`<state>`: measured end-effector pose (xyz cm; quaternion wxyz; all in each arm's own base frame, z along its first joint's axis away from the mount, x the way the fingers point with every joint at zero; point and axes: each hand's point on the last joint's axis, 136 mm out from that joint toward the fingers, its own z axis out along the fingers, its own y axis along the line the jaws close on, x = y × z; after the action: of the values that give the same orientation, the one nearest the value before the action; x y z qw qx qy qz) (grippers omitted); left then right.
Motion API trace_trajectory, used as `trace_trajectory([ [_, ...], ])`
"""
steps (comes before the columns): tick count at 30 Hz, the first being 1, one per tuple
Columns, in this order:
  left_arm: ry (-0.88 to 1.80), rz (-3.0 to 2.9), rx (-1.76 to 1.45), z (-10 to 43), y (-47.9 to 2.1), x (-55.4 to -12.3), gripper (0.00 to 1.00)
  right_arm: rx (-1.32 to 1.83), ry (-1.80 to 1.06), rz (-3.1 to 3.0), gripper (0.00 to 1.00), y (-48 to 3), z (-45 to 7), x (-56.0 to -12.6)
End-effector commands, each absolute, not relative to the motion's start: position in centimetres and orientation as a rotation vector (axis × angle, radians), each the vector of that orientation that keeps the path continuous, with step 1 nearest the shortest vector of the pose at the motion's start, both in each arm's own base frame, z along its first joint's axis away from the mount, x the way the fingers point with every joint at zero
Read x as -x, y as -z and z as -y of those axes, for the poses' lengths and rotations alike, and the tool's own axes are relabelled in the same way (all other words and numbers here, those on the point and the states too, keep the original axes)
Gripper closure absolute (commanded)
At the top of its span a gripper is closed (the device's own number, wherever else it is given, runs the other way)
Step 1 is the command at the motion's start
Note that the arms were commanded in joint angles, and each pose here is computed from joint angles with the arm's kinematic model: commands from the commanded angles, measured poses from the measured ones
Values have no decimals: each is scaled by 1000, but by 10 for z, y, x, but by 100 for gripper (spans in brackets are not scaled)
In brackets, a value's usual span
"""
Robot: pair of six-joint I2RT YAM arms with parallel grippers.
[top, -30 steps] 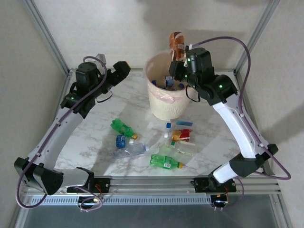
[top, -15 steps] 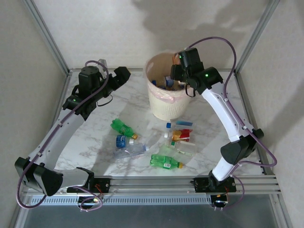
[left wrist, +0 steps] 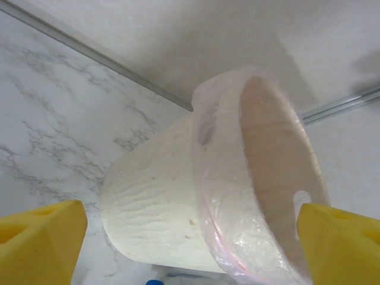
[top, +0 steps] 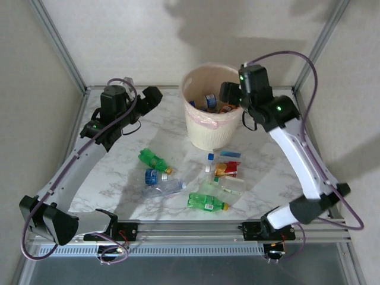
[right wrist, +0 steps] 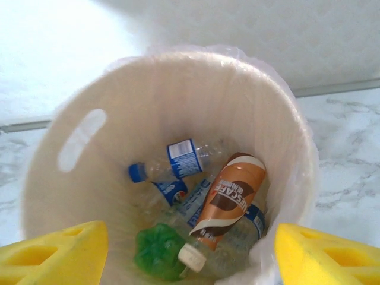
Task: Put the plastic bottles in the bin
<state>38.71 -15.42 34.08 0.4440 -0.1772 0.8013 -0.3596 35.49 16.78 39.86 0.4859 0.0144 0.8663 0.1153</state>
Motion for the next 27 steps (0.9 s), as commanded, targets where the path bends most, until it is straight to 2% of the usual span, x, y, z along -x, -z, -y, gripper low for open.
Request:
trace_trajectory([
  [1, 858, -1980, 478, 145, -337, -382, 10, 1, -341, -2124, 26, -392, -175, -324],
  [5, 838, -1987, 508, 141, -330, -382, 11, 45, -370, -2184, 25, -366, -174, -288],
  [14, 774, -2015, 610, 119, -303, -381, 12, 553, -651, -2433, 16, -255, -251, -159],
  [17, 770, -2018, 628, 116, -298, -381, 13, 736, -661, -2508, 9, -212, -274, -119],
  [19, 771, -2017, 640, 114, -295, -382, 13, 829, -625, -2540, 2, -191, -283, -104],
  [23, 771, -2033, 650, 114, -288, -382, 14, 980, -482, -2604, 1, -152, -292, -87],
  [27, 769, -2039, 655, 113, -284, -382, 14, 1033, -291, -2657, 2, -117, -287, -92],
])
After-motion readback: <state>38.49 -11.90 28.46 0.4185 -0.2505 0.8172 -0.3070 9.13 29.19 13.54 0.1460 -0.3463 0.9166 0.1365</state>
